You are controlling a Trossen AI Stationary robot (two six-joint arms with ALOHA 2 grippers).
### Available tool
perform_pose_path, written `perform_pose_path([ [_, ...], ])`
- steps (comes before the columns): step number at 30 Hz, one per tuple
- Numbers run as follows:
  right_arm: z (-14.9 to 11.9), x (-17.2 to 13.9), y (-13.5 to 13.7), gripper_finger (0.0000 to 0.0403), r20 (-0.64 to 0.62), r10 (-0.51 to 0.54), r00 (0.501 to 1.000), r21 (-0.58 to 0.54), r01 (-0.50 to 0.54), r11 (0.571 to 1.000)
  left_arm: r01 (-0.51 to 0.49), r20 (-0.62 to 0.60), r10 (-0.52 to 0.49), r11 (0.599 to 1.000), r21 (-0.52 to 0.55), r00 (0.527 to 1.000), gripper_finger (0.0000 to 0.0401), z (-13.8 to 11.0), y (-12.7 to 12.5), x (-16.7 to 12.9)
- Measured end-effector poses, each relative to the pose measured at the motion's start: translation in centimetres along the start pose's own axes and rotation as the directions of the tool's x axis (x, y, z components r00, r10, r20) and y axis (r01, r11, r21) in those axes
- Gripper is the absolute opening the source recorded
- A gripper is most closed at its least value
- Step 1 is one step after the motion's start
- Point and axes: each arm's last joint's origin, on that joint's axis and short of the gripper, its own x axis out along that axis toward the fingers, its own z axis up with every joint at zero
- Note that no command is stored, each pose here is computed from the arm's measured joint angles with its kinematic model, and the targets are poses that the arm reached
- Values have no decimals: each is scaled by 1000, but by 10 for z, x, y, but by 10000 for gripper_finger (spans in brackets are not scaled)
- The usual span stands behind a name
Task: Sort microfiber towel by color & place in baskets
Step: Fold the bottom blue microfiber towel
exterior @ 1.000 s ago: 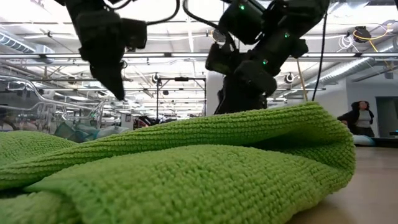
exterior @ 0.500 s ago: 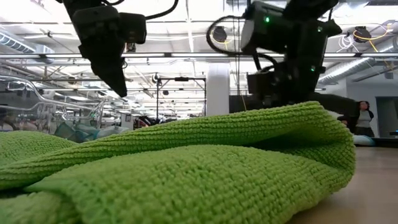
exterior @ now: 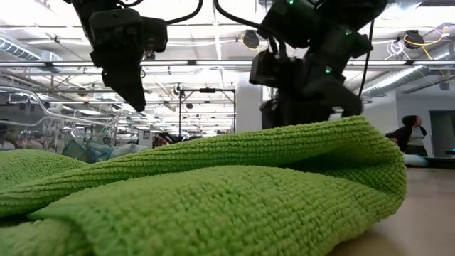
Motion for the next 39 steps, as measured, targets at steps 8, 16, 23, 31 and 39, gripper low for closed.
perform_pose_path([
  [8,-24,-10,27,141,-264,174,949,28,-172,985,30,-23,-30,999,12,999,118,-6,-7,-1],
  [16,-23,-37,22,141,-264,146,953,63,-134,989,61,-39,-60,998,13,997,118,-10,-14,-2],
  [23,-4,-34,3,141,-70,109,992,162,-97,982,176,-54,-177,984,-16,983,118,-7,-20,-3],
  [31,-26,-2,-3,141,-64,38,997,158,-27,987,186,75,-182,981,-53,980,118,1,-27,-4],
  [39,-58,-39,-3,141,-414,63,908,-51,-92,994,168,57,-166,985,-31,985,118,-9,-35,-6],
])
